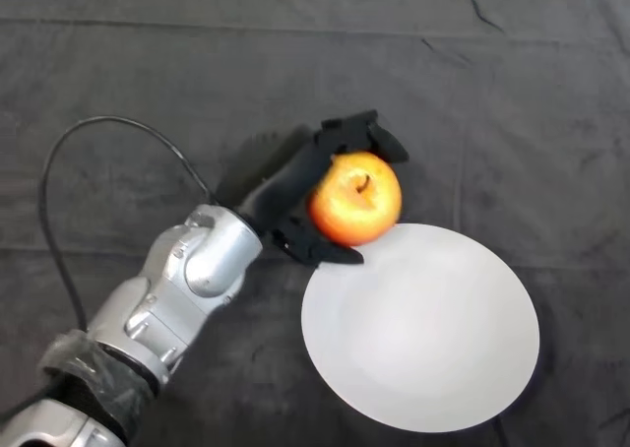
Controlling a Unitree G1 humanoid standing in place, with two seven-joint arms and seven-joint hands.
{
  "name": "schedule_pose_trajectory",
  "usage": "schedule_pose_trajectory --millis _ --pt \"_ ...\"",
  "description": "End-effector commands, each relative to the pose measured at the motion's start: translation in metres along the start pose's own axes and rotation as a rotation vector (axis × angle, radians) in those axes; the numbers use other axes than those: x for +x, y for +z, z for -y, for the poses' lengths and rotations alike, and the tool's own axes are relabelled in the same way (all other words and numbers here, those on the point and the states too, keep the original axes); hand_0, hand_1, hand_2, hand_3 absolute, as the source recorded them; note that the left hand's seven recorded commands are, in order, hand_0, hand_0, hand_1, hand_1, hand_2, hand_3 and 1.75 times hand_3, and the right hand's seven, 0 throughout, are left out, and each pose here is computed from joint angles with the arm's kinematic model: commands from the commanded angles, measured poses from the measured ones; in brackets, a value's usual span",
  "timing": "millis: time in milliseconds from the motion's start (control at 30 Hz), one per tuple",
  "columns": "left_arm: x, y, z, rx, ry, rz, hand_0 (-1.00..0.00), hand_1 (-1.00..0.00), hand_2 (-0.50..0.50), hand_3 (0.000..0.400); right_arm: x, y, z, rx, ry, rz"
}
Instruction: Move the apple to the plate
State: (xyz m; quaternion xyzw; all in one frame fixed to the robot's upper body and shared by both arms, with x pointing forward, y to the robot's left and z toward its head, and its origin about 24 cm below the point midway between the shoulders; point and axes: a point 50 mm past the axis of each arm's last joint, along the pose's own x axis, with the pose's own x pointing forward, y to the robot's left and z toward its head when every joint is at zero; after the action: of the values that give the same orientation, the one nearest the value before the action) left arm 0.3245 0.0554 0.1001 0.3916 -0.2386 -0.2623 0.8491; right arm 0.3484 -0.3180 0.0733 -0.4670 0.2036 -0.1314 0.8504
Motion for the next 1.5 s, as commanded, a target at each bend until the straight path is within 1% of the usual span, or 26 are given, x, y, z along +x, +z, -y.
schedule_pose_trajectory --millis 33,233,467,633,667,700,733,767,800,1100,1500 --pt "-0.004 0.006 0.008 -0.003 -0.009 0.016 -1.00 -1.00 0.00 0.400 -0.0036 -0.0152 -0.0066 0.005 0.022 -0.039" --pt "-0.003 0.008 0.024 -0.012 -0.062 0.022 -1.00 -1.00 0.00 0.400 -0.0036 -0.0151 -0.0066 0.005 0.022 -0.039" --pt "-0.004 0.005 0.040 -0.011 -0.130 0.015 -1.00 -0.95 -0.02 0.400 -0.0035 -0.0151 -0.0065 0.004 0.022 -0.040" --pt "-0.005 -0.001 0.046 -0.005 -0.174 0.003 -1.00 -0.89 -0.05 0.400 -0.0035 -0.0151 -0.0065 0.004 0.022 -0.040" --pt "-0.005 -0.001 0.046 -0.004 -0.181 0.000 -0.96 -0.79 -0.08 0.383 -0.0035 -0.0151 -0.0065 0.004 0.022 -0.040" --pt "-0.004 -0.002 0.047 -0.003 -0.188 -0.003 -0.84 -0.64 -0.10 0.336 -0.0034 -0.0151 -0.0065 0.004 0.022 -0.040" --pt "-0.004 -0.003 0.047 -0.002 -0.194 -0.007 -0.60 -0.31 -0.15 0.240 -0.0034 -0.0151 -0.0065 0.004 0.022 -0.040" --pt "-0.004 -0.004 0.047 -0.001 -0.199 -0.009 -0.22 0.00 -0.11 0.088 -0.0034 -0.0151 -0.0065 0.004 0.022 -0.040" --pt "-0.004 -0.004 0.048 0.000 -0.204 -0.012 0.00 0.00 0.00 0.000 -0.0034 -0.0151 -0.0065 0.004 0.022 -0.040" --pt "-0.002 -0.006 0.046 0.007 -0.219 -0.024 0.00 0.00 0.00 0.000 -0.0033 -0.0151 -0.0064 0.003 0.022 -0.041" --pt "-0.001 -0.006 0.037 0.009 -0.194 -0.016 0.00 0.00 0.00 0.000 -0.0033 -0.0151 -0.0065 0.003 0.022 -0.041"
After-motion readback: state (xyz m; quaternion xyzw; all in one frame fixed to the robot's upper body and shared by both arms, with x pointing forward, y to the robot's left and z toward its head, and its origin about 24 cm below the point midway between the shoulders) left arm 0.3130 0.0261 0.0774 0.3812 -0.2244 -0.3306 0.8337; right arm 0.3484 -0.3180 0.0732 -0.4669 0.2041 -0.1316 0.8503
